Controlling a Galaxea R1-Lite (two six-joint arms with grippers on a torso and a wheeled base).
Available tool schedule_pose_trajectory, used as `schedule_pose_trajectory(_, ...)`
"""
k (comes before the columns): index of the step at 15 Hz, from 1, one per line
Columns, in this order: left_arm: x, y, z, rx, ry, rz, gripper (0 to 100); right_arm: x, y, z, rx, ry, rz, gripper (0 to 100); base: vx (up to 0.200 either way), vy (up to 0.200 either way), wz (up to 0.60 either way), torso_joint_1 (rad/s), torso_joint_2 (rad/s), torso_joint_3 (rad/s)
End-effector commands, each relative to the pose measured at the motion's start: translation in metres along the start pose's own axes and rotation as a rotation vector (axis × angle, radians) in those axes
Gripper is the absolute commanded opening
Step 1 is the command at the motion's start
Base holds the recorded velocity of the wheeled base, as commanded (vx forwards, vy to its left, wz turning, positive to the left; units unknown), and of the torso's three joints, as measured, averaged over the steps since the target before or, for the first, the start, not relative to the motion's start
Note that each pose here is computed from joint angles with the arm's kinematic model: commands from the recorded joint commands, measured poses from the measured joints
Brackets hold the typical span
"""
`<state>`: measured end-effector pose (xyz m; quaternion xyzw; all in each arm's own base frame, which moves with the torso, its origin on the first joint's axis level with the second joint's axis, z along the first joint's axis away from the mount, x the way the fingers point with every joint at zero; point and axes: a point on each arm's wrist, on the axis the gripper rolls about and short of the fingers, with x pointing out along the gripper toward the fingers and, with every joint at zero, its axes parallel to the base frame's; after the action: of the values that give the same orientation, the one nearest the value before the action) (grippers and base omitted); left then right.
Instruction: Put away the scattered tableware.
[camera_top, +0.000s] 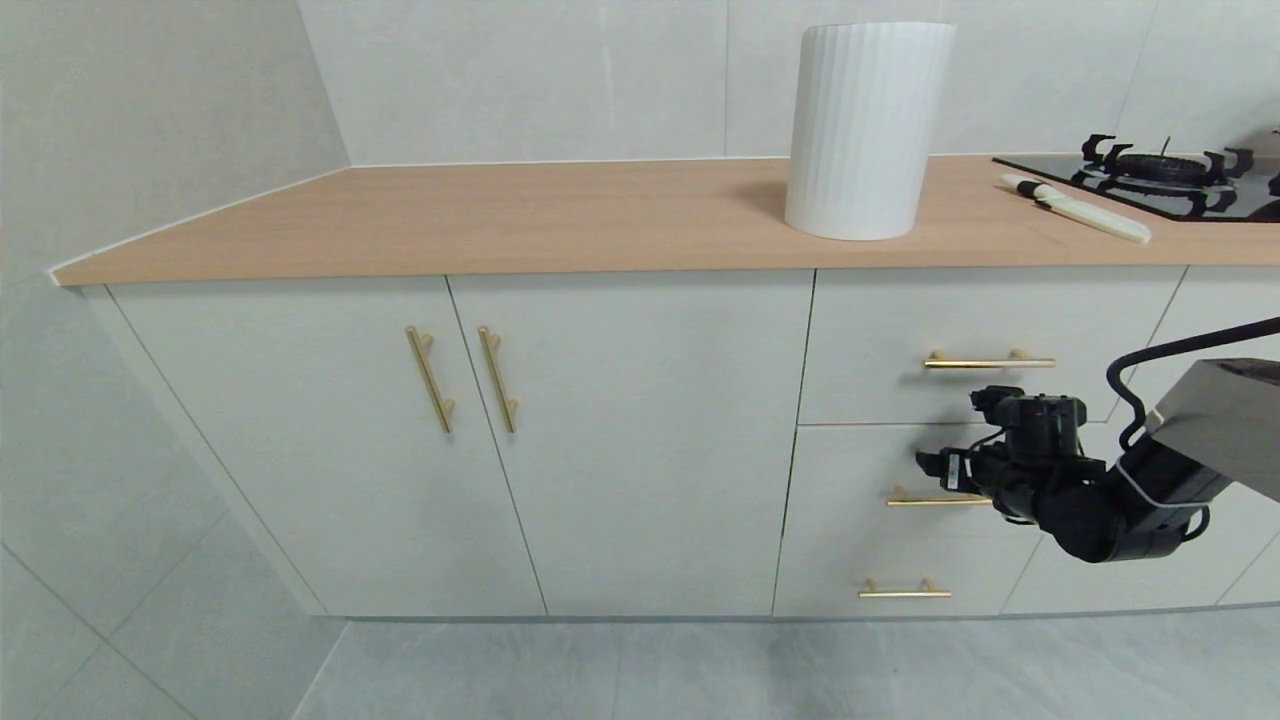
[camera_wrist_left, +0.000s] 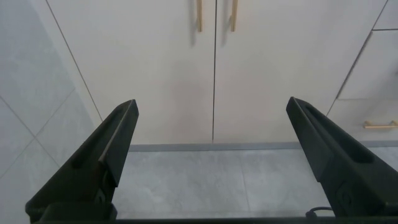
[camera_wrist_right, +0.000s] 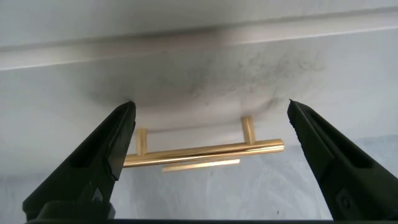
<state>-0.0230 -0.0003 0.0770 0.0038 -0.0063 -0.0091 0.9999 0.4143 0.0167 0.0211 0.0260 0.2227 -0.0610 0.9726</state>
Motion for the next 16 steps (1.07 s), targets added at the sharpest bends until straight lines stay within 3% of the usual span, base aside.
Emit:
schedule_pose_trajectory(1, 0.0, 0.0, 0.0, 0.0, 0.0, 0.0, 100, 0.002, 0.0, -0.003, -0.001, 0.006, -0.001, 100, 0.0, 0.0, 0.0, 0.0, 0.0, 0.0)
schedule_pose_trajectory(6, 0.0, 0.0, 0.0, 0.0, 0.0, 0.0, 100, -0.01, -0.001, 0.01, 0.034, -0.029, 0.001, 100, 0.0, 0.0, 0.0, 0.0, 0.0, 0.0)
schedule_pose_trajectory(8, 0.0, 0.0, 0.0, 0.0, 0.0, 0.0, 100, -0.051, -0.007, 0.034, 0.046, -0.085, 0.004, 100, 0.0, 0.0, 0.0, 0.0, 0.0, 0.0)
schedule_pose_trajectory(11, 0.0, 0.0, 0.0, 0.0, 0.0, 0.0, 100, -0.152, -0.02, 0.056, 0.072, -0.261, 0.013, 100, 0.0, 0.0, 0.0, 0.0, 0.0, 0.0)
schedule_pose_trajectory(13, 0.0, 0.0, 0.0, 0.0, 0.0, 0.0, 100, -0.174, -0.025, 0.051, 0.081, -0.284, -0.013, 100, 0.0, 0.0, 0.0, 0.0, 0.0, 0.0)
schedule_pose_trajectory(14, 0.0, 0.0, 0.0, 0.0, 0.0, 0.0, 100, -0.218, -0.035, 0.034, 0.101, -0.334, -0.095, 100, 0.0, 0.0, 0.0, 0.0, 0.0, 0.0)
schedule_pose_trajectory(16, 0.0, 0.0, 0.0, 0.0, 0.0, 0.0, 100, -0.266, -0.048, 0.016, 0.115, -0.399, -0.114, 100, 0.0, 0.0, 0.0, 0.0, 0.0, 0.0)
